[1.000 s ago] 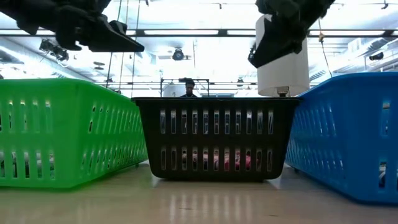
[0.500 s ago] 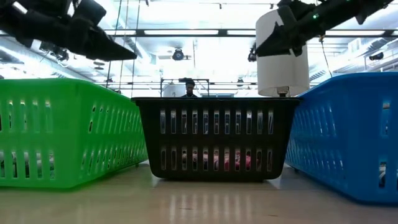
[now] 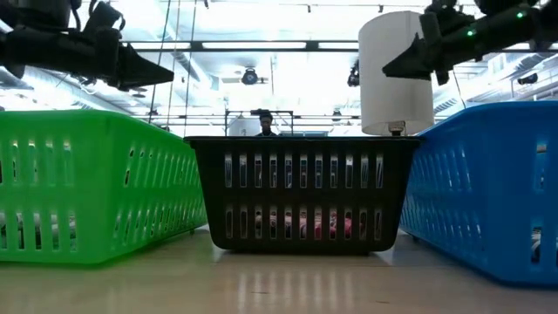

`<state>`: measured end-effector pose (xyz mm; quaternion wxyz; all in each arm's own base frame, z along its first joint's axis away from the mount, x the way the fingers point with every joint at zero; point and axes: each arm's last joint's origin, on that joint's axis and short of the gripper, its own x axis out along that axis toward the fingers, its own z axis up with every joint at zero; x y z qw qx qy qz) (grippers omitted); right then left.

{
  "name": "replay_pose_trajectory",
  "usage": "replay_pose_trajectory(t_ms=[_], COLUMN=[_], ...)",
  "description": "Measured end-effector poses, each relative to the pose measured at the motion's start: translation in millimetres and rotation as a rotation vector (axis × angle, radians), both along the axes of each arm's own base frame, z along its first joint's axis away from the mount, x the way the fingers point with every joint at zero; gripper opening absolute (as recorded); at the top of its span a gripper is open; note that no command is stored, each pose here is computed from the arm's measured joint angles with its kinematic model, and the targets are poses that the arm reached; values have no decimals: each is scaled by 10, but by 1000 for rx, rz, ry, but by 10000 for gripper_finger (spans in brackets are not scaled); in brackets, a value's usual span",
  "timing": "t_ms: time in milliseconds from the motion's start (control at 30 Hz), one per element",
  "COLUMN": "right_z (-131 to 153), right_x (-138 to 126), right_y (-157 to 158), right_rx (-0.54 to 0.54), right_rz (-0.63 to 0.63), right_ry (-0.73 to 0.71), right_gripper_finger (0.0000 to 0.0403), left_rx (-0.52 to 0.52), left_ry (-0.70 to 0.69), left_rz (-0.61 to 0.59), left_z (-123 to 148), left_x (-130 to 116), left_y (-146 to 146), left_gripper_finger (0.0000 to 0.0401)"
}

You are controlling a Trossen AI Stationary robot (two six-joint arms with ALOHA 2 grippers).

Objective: Sort crayons
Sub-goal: Return to Home Position

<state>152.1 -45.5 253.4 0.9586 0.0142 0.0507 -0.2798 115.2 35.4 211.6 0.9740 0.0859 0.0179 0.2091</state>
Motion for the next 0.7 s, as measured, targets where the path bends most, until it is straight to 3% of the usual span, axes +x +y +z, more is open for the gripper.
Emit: replay_pose_trajectory(t_ms=[367,700], right_z=[-2,-274], right_x=[-365,-595], right_y=[54,99], right_rx=[-32,-14], right_rz=[-34,-85], right_ry=[-224,-328], right_gripper_finger=[98,98], left_rx=[-26,-96], left_ry=[-121,-153], left_rz=[17,10], left_z=[8,-88], left_x=[-178,-322], left_y=[-26,-70], left_gripper_finger=[117,117])
